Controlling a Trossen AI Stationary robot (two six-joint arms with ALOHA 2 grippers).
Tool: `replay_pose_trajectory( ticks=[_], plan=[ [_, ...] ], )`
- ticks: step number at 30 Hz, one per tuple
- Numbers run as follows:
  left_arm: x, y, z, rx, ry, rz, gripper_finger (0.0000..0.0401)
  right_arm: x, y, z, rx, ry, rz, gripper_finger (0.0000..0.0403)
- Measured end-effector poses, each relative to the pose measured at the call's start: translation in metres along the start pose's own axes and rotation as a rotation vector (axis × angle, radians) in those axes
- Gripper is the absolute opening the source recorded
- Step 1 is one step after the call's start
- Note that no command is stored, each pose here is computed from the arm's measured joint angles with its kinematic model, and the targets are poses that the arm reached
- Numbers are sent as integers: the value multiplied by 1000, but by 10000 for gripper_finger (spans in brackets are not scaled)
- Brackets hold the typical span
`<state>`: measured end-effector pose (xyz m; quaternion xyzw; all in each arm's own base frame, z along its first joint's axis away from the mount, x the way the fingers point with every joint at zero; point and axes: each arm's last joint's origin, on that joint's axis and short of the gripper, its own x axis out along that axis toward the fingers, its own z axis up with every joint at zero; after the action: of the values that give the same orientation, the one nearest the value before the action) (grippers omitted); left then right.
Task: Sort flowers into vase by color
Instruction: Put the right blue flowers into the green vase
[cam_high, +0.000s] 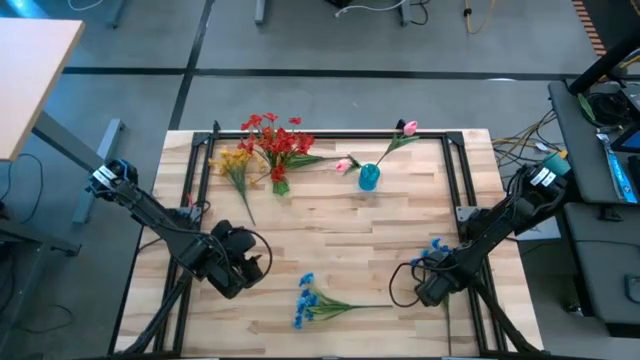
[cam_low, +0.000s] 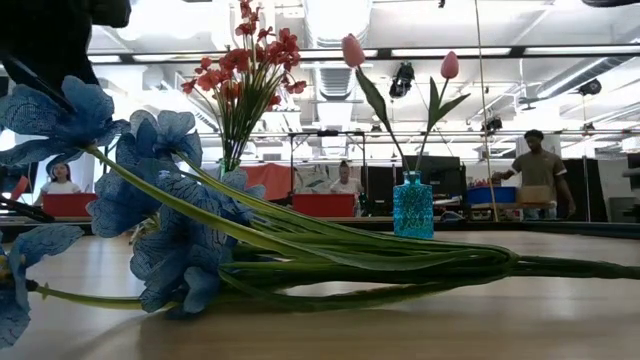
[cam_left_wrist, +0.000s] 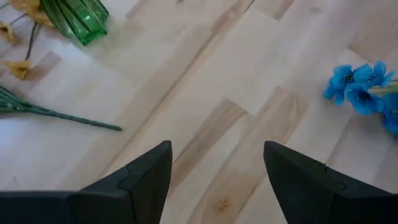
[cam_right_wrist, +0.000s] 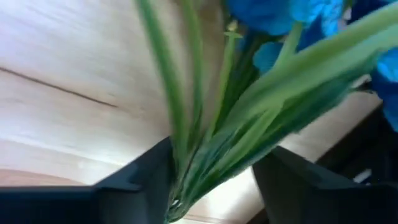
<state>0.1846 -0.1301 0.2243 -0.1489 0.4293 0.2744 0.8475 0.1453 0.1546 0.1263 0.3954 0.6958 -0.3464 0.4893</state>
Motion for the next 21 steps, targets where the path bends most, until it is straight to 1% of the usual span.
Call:
replay_pose_trajectory(
  ticks=[5, 9, 10, 12, 15, 17, 19, 21],
  plan=[
    [0, 0, 1, -1, -25, 7, 237, -2, 3, 0, -16, -21, 22, 92],
    [0, 0, 1, -1, -46, 13, 237, -6, 6, -1, -53, -28, 37, 26],
    [0, 0, 2, -1, -52, 14, 237, -8, 7, -1, -57, -36, 44, 20],
    [0, 0, 2, -8, -73, 12, 237, -15, 10, -1, -61, -58, 74, 19],
    [0, -4, 4, -10, -109, -9, 237, -35, 19, -5, -115, -65, 181, 19],
    [0, -8, 6, 21, -120, -42, 237, -53, 24, -7, -170, -98, 262, 19],
    [-1, -13, 7, 54, -129, -87, 237, -74, 28, -6, -212, -186, 365, 19],
    [-2, -18, 9, 89, -136, -132, 237, -96, 31, -5, -263, -309, 460, 19]
  ],
)
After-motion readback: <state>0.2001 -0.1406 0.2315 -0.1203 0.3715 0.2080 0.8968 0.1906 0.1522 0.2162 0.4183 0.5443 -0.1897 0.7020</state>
